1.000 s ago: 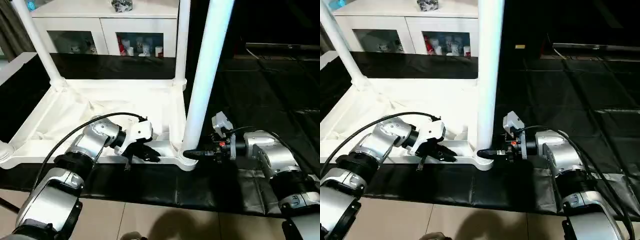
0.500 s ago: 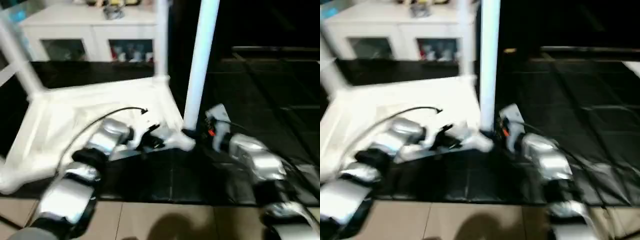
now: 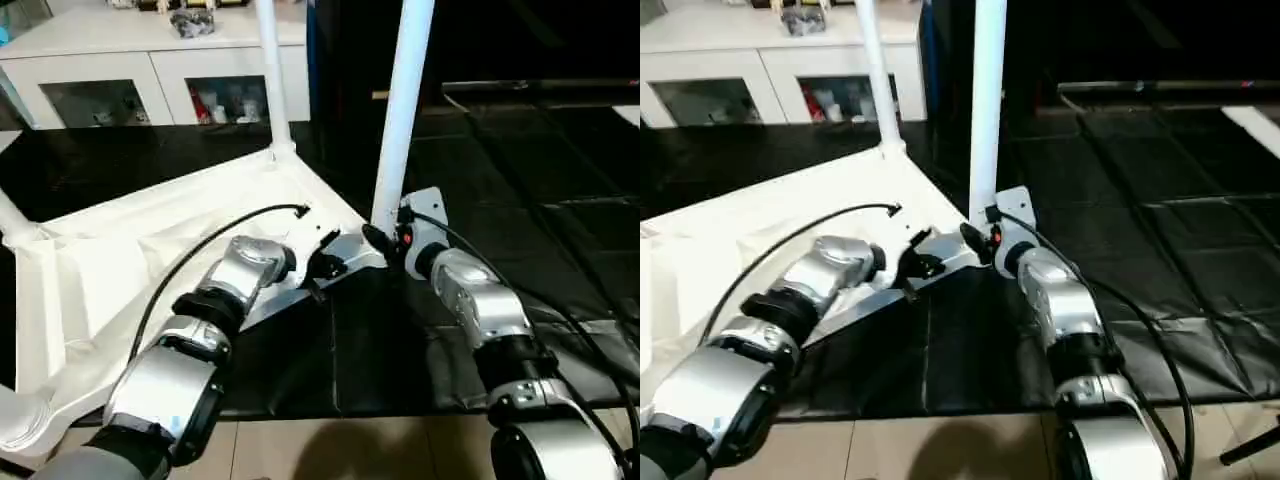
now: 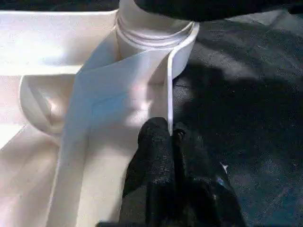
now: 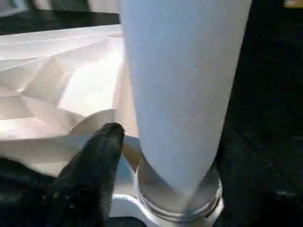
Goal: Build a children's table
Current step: Rotate leg to tighten
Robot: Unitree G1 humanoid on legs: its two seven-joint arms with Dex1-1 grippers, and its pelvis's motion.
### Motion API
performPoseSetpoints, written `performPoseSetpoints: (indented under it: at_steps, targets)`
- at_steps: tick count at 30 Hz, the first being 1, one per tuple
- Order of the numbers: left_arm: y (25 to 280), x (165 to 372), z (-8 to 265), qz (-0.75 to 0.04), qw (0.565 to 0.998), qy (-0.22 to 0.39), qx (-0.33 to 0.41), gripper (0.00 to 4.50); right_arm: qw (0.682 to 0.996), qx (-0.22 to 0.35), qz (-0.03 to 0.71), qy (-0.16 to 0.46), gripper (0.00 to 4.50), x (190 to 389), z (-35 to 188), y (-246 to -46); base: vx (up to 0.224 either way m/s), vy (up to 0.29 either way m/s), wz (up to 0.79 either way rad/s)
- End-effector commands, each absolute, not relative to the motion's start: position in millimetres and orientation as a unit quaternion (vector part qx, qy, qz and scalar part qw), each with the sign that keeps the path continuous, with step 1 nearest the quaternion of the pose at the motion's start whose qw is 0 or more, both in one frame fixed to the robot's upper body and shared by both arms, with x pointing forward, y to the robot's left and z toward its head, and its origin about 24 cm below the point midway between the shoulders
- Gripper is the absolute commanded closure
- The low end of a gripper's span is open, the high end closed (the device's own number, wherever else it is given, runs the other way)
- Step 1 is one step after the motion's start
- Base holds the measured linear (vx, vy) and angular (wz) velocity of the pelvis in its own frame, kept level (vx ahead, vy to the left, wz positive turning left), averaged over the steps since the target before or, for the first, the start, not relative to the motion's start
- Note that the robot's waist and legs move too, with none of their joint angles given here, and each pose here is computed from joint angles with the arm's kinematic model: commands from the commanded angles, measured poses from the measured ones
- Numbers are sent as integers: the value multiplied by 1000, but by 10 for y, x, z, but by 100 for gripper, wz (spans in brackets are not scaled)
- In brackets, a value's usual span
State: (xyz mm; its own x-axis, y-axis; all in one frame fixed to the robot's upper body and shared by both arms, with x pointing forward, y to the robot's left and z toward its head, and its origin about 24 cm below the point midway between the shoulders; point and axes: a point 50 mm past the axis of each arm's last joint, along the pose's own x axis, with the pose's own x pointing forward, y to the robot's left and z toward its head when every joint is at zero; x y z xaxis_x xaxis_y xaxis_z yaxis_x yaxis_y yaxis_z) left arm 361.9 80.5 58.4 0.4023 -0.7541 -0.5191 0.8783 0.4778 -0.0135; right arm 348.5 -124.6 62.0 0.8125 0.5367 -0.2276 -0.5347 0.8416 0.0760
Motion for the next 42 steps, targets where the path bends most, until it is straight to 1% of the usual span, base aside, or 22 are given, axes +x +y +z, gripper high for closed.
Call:
performPoseSetpoints:
  at_steps: [1, 2, 4, 5, 7, 9, 12, 14, 16, 17, 19, 21, 24, 25, 28, 29, 32, 33, 35, 40, 41, 42]
  targets:
    - [699, 3645, 762, -523, 820, 180, 148, 450, 902, 24, 408, 138, 120, 3309, 519, -908, 0, 0, 0]
    - [771, 3633, 752, -533, 811, 184, 154, 450, 897, 18, 421, 135, 96, 3288, 530, -1025, 0, 0, 0]
    - [799, 3629, 747, -536, 809, 187, 157, 450, 894, 15, 426, 134, 79, 3280, 535, -1067, 0, 0, 0]
    - [935, 3611, 734, -550, 794, 191, 175, 450, 883, 1, 450, 132, 71, 3248, 572, -1261, 0, 0, 0]
    - [980, 3598, 729, -559, 786, 194, 180, 450, 877, -6, 462, 129, 61, 3238, 597, -1323, 0, 0, 0]
    - [1083, 3544, 735, -595, 755, 197, 193, 450, 862, -22, 491, 123, 51, 3227, 680, -1490, 0, 0, 0]
    - [1178, 3471, 752, -640, 712, 200, 208, 450, 845, -47, 516, 130, 21, 3233, 753, -1660, 0, 0, 0]
    - [1216, 3447, 750, -653, 696, 204, 221, 450, 835, -53, 530, 137, 6, 3234, 778, -1713, 0, 0, 0]
    - [1240, 3420, 744, -665, 681, 205, 229, 450, 821, -55, 551, 137, 6, 3220, 812, -1738, 0, 0, 0]
    - [1264, 3369, 731, -686, 656, 207, 236, 450, 803, -65, 577, 135, 6, 3209, 851, -1752, 0, 0, 0]
    - [1265, 3367, 731, -687, 656, 207, 236, 450, 802, -65, 578, 135, 6, 3208, 852, -1752, 0, 0, 0]
    - [1281, 3297, 707, -712, 625, 209, 244, 450, 766, -65, 625, 133, 6, 3162, 879, -1727, 0, 0, 0]
    - [1274, 3268, 698, -720, 615, 207, 247, 450, 743, -59, 652, 138, 6, 3122, 865, -1695, 0, 0, 0]
    - [1272, 3267, 699, -720, 615, 207, 247, 450, 742, -58, 654, 139, 31, 3120, 863, -1692, 0, 0, 0]
    - [1243, 3255, 700, -724, 612, 202, 246, 450, 723, -45, 674, 146, 38, 3089, 832, -1644, 0, 0, 0]
    - [1218, 3244, 694, -727, 610, 199, 245, 450, 713, -41, 683, 149, 71, 3076, 805, -1605, 0, 0, 0]
    - [1204, 3223, 686, -730, 606, 196, 247, 450, 702, -36, 694, 157, 88, 3062, 771, -1570, 0, 0, 0]
    - [1203, 3222, 687, -730, 606, 196, 247, 450, 700, -35, 695, 158, 88, 3061, 766, -1566, 0, 0, 0]
    - [1205, 3223, 690, -729, 608, 195, 248, 450, 698, -36, 697, 160, 116, 3064, 762, -1563, 0, 0, 0]
    - [1222, 3231, 689, -724, 612, 196, 251, 450, 695, -33, 699, 164, 141, 3069, 754, -1560, 0, 0, 0]
    - [1225, 3235, 689, -722, 614, 197, 252, 450, 694, -33, 700, 164, 161, 3069, 754, -1558, 0, 0, 0]
    - [1225, 3235, 689, -722, 614, 197, 252, 450, 694, -33, 700, 164, 165, 3069, 754, -1558, 0, 0, 0]
